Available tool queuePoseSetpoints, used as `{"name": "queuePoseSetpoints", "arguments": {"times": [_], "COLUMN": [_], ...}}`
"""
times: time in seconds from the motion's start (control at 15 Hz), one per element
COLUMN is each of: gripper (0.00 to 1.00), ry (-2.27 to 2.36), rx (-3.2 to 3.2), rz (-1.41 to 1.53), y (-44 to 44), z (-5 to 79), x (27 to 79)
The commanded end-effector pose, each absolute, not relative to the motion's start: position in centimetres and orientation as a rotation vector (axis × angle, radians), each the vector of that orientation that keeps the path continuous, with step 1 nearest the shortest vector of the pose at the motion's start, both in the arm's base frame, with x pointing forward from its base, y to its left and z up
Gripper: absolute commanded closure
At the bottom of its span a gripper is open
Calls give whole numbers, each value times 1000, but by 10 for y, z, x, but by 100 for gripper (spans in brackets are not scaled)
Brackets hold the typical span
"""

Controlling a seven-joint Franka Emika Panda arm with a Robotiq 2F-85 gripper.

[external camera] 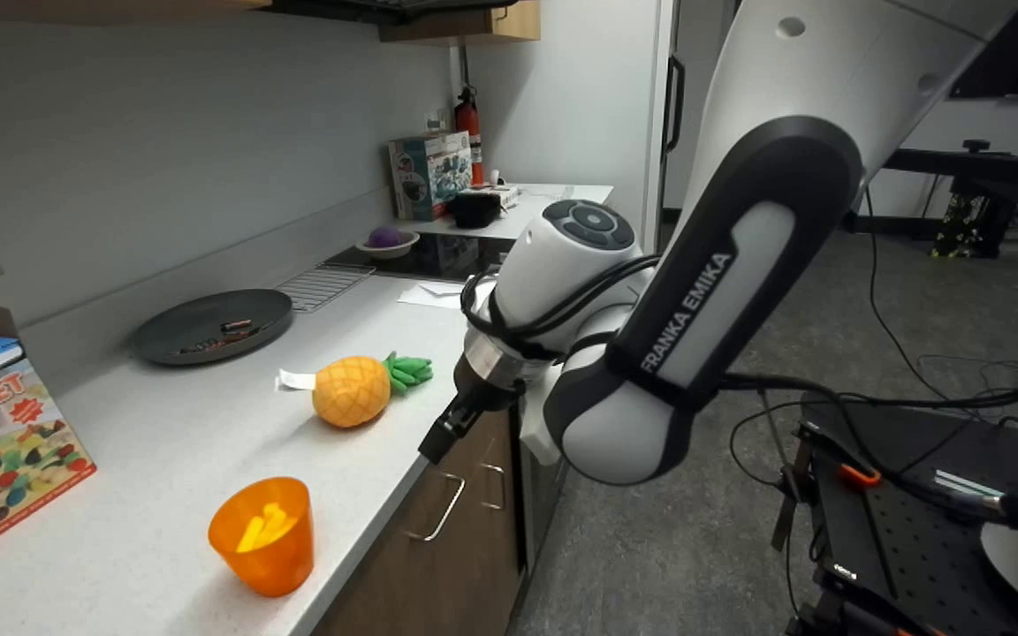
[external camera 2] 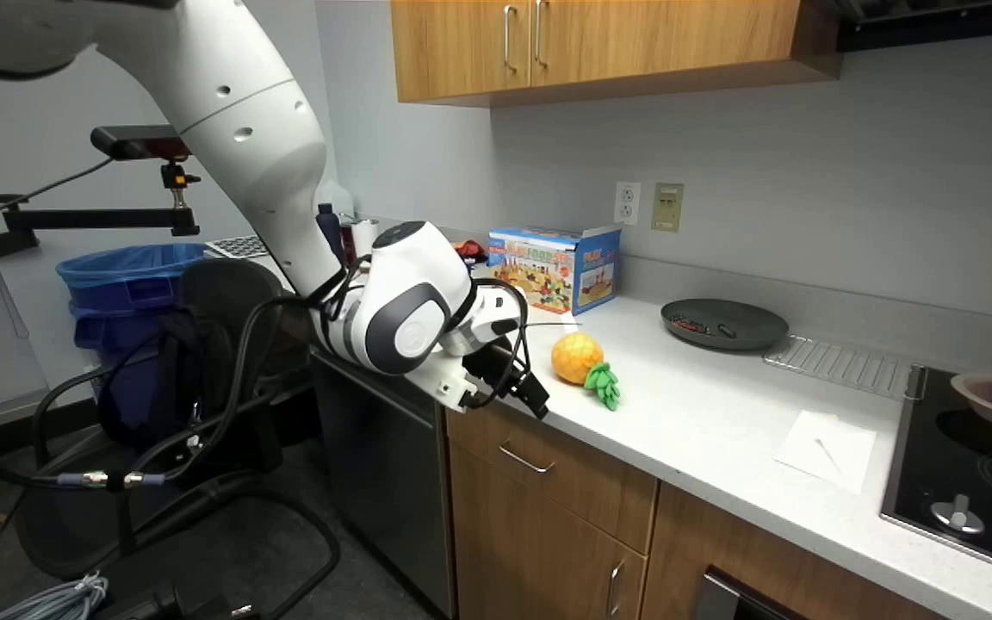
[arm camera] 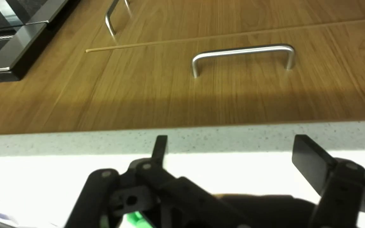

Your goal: Close the drawer

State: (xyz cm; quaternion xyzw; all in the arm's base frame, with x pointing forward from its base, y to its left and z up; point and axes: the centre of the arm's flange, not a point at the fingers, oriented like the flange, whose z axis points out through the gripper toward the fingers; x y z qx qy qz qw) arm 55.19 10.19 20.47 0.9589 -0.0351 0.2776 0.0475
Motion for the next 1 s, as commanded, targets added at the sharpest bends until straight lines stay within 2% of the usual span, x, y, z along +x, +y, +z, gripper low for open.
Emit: {"name": "queuePoseSetpoints", "arguments": {"times": [0.0,0.4,0.47,0.93], "gripper": [0,0,0,0], "ry": [-93,-162,-136,-148], "rx": [2942,2959,2945,2957], "rz": [840,874,869,856], "y": [99,99,95,94], "z": [250,273,250,252], "x": [520,479,507,494]}}
